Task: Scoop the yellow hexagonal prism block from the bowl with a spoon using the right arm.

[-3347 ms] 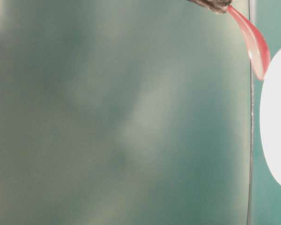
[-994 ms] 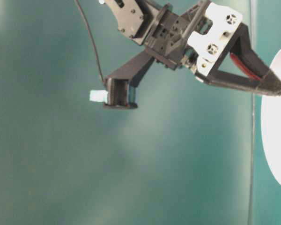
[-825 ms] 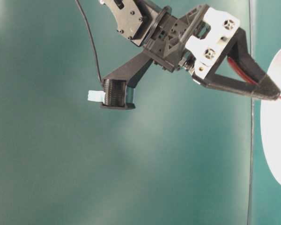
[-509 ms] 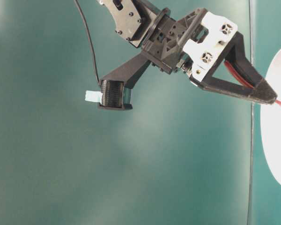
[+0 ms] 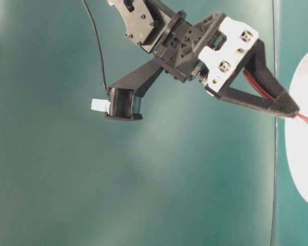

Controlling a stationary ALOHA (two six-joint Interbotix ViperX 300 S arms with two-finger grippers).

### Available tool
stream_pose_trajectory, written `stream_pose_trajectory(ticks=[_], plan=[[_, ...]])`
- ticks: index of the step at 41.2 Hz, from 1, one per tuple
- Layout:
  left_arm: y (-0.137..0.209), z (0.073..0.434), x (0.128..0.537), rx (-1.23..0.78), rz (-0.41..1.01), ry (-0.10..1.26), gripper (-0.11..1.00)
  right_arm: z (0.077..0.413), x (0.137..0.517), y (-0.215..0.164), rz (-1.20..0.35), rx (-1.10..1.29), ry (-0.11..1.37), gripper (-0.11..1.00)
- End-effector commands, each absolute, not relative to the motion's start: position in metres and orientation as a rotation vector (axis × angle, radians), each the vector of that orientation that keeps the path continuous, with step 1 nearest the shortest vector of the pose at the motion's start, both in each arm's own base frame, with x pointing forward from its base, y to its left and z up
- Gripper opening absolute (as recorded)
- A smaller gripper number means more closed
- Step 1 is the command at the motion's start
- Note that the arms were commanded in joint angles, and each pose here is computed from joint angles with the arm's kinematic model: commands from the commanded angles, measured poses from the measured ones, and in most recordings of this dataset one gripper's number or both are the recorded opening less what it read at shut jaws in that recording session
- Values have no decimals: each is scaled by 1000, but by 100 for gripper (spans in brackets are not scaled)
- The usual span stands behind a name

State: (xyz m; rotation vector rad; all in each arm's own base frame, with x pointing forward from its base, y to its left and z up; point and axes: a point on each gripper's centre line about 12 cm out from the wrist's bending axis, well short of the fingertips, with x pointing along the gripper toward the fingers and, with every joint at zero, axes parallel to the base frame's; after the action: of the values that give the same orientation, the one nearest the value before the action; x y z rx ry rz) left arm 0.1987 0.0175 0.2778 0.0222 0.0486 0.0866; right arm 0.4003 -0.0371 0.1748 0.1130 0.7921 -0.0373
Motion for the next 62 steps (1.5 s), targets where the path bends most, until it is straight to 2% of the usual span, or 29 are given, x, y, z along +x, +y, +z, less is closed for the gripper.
stream_pose_trajectory(ticks=[1,44,62], plan=[[18,285,201,26,89,30,3,190,401,-40,-52,107,733,25],[18,284,202,26,89,35,3,199,388,-31,-95,76,578,25],[18,285,201,26,89,33,3,211,368,-22,-141,67,416,25]])
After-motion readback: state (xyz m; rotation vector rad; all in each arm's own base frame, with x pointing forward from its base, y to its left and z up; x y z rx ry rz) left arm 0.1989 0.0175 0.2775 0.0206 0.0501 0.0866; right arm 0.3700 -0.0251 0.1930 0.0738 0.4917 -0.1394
